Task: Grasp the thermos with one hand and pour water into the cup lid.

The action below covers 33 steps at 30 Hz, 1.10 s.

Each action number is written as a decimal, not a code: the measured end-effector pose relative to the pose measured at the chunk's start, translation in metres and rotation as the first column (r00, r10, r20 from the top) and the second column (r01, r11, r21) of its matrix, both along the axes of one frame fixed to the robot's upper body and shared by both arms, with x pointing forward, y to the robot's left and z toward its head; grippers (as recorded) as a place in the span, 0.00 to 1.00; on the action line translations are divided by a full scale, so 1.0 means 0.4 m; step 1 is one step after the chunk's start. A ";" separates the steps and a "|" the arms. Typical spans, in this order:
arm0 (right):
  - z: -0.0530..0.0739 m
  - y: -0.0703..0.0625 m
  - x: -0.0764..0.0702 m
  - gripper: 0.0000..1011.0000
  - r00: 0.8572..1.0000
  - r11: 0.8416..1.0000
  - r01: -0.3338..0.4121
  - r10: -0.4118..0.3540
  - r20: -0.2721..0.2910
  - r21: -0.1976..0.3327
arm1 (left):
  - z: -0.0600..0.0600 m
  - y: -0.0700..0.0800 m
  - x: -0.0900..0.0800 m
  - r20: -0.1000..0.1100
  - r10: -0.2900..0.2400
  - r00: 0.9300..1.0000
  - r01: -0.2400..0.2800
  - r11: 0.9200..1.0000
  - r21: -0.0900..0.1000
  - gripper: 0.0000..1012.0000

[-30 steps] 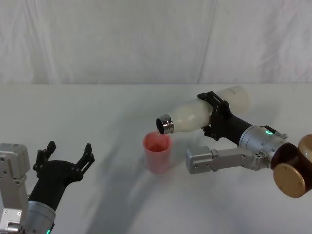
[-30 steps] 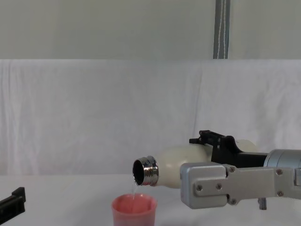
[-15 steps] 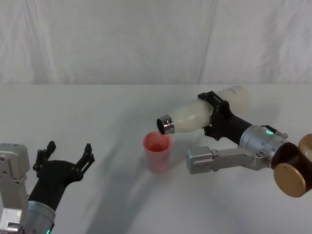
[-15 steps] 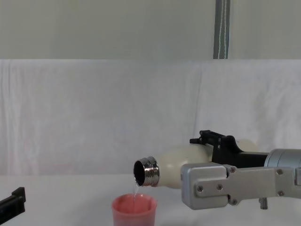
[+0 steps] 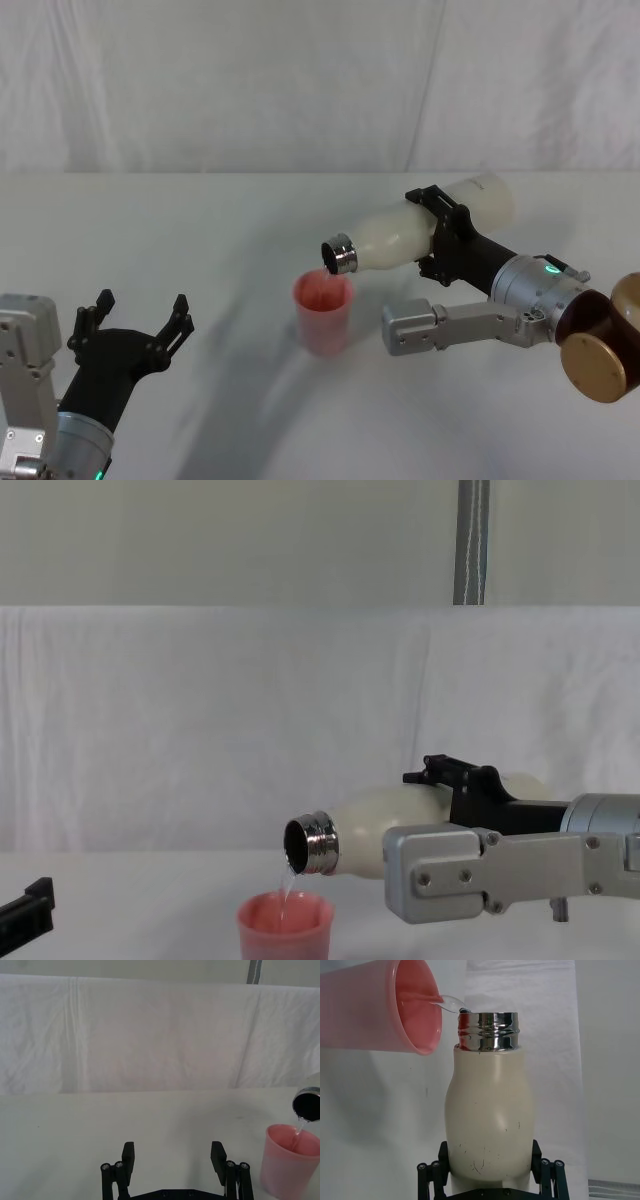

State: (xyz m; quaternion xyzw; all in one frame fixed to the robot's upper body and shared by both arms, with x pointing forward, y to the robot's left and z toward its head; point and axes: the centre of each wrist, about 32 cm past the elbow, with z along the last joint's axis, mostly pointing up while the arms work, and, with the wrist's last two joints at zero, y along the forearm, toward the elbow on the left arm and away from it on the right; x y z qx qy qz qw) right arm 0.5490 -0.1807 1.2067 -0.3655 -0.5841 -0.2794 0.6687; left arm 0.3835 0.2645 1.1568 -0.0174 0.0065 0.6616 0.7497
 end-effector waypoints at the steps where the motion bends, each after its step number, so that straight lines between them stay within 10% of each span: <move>1: 0.000 0.000 0.000 0.94 1.000 1.000 0.000 0.000 0.000 0.000 | 0.000 0.000 0.000 0.000 0.000 1.000 0.000 1.000 0.000 0.99; 33: 0.001 -0.004 0.003 0.94 1.000 1.000 0.003 -0.003 0.001 -0.003 | 0.000 0.000 0.000 0.000 0.000 1.000 0.000 1.000 0.000 0.99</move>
